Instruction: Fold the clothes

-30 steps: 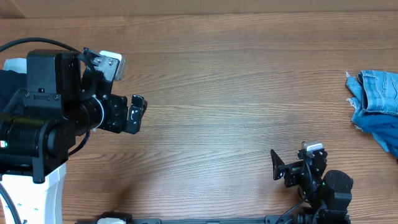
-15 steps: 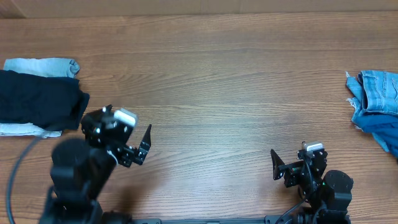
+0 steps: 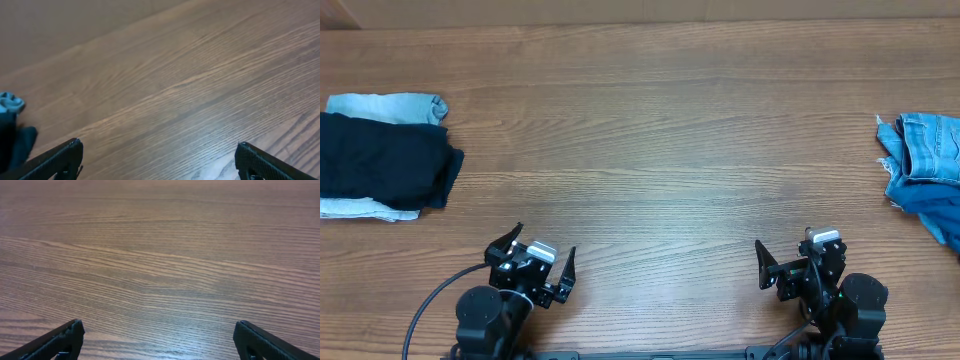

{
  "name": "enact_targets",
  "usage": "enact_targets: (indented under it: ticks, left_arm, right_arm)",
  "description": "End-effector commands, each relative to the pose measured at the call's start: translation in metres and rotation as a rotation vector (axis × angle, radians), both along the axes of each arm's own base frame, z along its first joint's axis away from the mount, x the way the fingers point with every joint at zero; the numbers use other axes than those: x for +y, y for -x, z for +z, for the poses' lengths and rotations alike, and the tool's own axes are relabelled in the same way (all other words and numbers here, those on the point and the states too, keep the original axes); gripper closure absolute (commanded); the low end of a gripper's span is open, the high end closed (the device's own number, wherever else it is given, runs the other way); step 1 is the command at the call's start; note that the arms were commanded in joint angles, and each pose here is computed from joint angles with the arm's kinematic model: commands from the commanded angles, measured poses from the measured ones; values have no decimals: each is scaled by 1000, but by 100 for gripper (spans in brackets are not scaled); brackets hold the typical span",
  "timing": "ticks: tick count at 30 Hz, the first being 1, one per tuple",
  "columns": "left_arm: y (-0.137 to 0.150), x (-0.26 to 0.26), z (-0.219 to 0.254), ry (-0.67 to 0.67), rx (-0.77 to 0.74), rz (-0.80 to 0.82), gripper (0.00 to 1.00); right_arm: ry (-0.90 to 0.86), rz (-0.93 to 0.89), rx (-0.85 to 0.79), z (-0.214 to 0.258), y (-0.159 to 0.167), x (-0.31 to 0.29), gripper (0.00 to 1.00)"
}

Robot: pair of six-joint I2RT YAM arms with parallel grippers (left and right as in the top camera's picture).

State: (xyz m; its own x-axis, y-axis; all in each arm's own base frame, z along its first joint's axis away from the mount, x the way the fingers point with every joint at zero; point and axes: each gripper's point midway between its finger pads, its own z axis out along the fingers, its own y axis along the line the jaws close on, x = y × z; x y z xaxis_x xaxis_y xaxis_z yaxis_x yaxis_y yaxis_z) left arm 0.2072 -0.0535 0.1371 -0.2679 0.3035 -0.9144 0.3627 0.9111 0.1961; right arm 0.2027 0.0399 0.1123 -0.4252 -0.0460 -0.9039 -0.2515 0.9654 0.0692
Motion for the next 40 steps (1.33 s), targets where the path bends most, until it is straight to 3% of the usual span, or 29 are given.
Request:
enact_targets:
  ticks: [1,40]
  left_arm:
    - [-7,1,-12,41,-5,25,0]
    - [-10,2,-11,43,-24,29,0]
  right_arm:
    - [-3,3,2,-4,0,0,0]
    - [-3,3,3,-4,0,0,0]
